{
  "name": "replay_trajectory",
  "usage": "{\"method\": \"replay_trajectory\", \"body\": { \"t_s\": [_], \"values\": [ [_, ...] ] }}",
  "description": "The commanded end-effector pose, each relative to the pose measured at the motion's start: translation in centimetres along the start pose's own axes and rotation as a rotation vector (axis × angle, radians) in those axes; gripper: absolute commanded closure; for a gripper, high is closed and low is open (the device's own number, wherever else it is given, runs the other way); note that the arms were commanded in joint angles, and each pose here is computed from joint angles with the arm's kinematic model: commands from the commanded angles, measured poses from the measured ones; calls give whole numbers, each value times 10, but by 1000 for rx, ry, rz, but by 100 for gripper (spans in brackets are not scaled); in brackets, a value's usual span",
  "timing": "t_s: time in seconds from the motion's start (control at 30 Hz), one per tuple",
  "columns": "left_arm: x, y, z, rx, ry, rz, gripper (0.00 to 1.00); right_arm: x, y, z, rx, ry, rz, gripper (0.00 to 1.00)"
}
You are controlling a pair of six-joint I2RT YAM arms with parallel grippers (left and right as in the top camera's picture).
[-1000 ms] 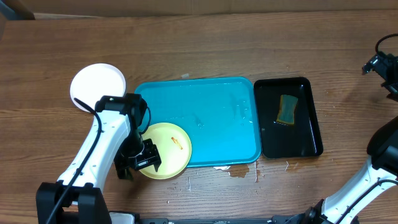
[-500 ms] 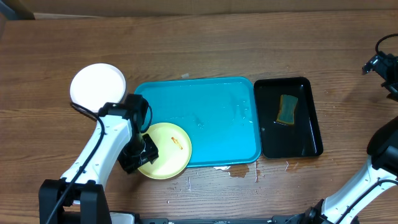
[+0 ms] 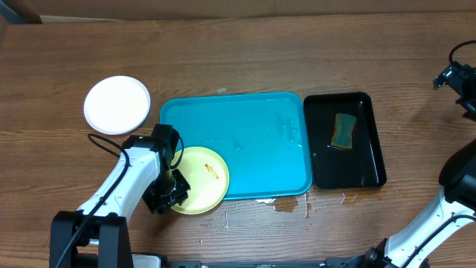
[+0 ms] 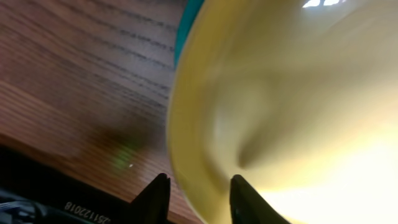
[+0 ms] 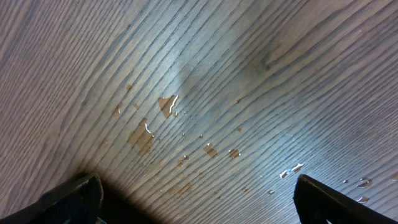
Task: Clean dirty plates on tray and stack at the side
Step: 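Grip the yellow plate rim with left gripper and drag it right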
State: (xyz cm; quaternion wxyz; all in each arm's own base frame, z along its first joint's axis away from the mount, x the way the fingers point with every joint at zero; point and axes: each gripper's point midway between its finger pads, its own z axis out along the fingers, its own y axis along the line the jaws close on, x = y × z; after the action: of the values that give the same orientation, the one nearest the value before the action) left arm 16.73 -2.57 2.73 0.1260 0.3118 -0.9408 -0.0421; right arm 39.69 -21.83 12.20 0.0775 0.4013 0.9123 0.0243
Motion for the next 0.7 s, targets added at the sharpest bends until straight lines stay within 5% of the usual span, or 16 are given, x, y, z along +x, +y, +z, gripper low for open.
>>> {"method": "replay_trajectory", "body": {
  "t_s": [0.0, 0.4, 0.57, 0.67],
  "values": [
    [2, -5, -1, 33, 1, -6, 72, -6, 2, -14, -13, -40, 2, 0],
    [10, -4, 8, 40, 37, -4, 80, -6, 2, -14, -13, -40, 2, 0],
    [-1, -18, 5, 100, -8, 32, 96, -6, 2, -14, -13, -40, 2, 0],
    [-12, -31, -1, 151, -57, 109, 96, -6, 2, -14, -13, -40, 2, 0]
  ]
}}
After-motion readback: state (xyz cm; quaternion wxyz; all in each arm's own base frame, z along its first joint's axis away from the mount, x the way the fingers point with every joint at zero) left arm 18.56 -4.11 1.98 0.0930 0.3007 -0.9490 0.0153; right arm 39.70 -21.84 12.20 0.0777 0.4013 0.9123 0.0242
